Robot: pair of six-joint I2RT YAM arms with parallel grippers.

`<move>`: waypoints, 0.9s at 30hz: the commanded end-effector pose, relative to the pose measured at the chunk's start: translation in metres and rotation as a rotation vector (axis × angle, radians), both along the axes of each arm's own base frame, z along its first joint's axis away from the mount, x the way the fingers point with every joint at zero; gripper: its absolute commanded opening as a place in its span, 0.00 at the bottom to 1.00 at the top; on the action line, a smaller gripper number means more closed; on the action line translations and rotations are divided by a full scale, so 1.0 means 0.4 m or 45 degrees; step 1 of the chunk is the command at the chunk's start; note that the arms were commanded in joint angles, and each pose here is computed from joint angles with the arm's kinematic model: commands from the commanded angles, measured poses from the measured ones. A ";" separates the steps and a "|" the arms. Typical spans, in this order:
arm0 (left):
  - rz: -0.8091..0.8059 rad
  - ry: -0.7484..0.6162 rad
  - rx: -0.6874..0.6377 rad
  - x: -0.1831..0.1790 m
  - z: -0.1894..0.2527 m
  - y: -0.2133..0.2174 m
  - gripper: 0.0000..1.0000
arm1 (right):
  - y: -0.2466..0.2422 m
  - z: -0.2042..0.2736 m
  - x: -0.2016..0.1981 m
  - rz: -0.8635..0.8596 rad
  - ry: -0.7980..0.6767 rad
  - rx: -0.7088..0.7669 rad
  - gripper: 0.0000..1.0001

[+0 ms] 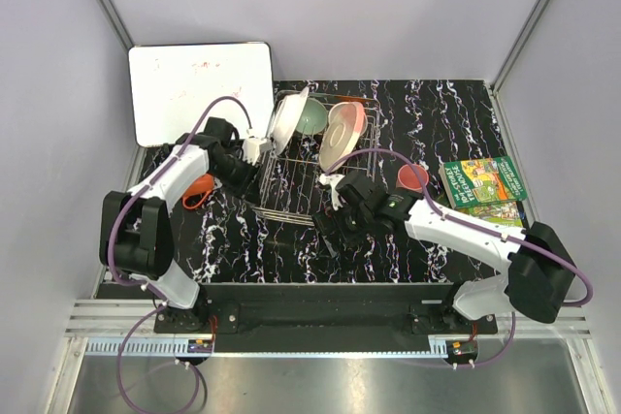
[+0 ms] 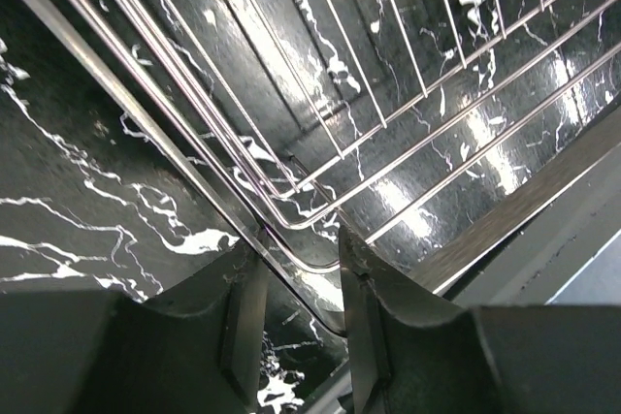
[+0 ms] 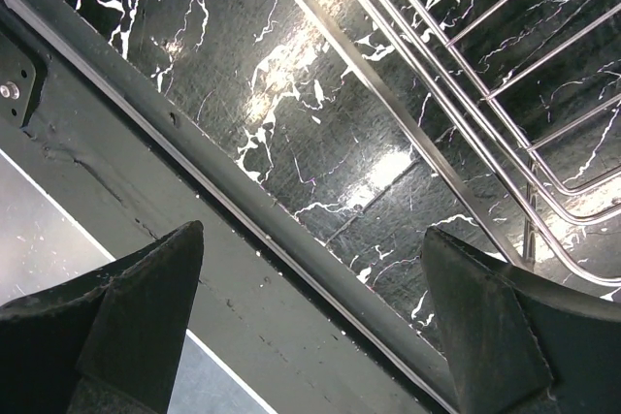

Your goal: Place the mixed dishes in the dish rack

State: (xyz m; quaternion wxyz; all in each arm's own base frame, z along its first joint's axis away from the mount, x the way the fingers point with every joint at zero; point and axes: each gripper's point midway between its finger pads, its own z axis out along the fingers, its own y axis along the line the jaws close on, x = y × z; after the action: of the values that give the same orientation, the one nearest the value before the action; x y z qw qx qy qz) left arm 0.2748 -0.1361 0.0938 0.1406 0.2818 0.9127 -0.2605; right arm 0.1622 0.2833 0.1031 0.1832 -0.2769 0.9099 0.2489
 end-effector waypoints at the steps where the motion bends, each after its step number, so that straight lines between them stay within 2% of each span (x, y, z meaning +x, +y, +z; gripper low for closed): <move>1: -0.091 0.055 -0.048 -0.082 0.066 -0.007 0.36 | -0.051 -0.040 0.067 -0.126 -0.077 -0.121 1.00; 3: -0.085 -0.003 -0.055 -0.060 0.107 -0.005 0.39 | -0.051 -0.033 0.067 -0.137 -0.085 -0.107 1.00; 6: -0.060 -0.101 -0.026 -0.025 0.173 0.009 0.59 | -0.058 -0.030 0.065 -0.157 -0.101 -0.085 1.00; 7: -0.048 -0.122 -0.007 -0.018 0.189 0.020 0.99 | -0.065 -0.027 0.064 -0.170 -0.114 -0.081 1.00; 11: 0.016 -0.250 0.047 0.012 0.268 0.076 0.99 | -0.081 0.001 0.067 -0.216 -0.169 -0.045 1.00; 16: 0.182 -0.329 0.161 0.000 0.276 0.258 0.99 | -0.117 0.036 0.078 -0.302 -0.266 -0.040 1.00; 21: 0.429 -0.205 0.188 -0.026 0.190 0.457 0.99 | -0.120 0.085 0.082 -0.319 -0.358 0.011 1.00; 27: 0.522 -0.139 0.059 0.020 0.115 0.530 0.99 | -0.092 0.136 0.060 -0.282 -0.383 0.127 1.00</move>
State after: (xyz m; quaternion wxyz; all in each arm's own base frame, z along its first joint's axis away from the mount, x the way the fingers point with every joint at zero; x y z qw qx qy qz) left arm 0.2706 0.0735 0.1509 0.2180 0.0905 0.9587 -0.1586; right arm 0.1858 0.2379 0.1396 0.3279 -0.2055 0.8985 0.2071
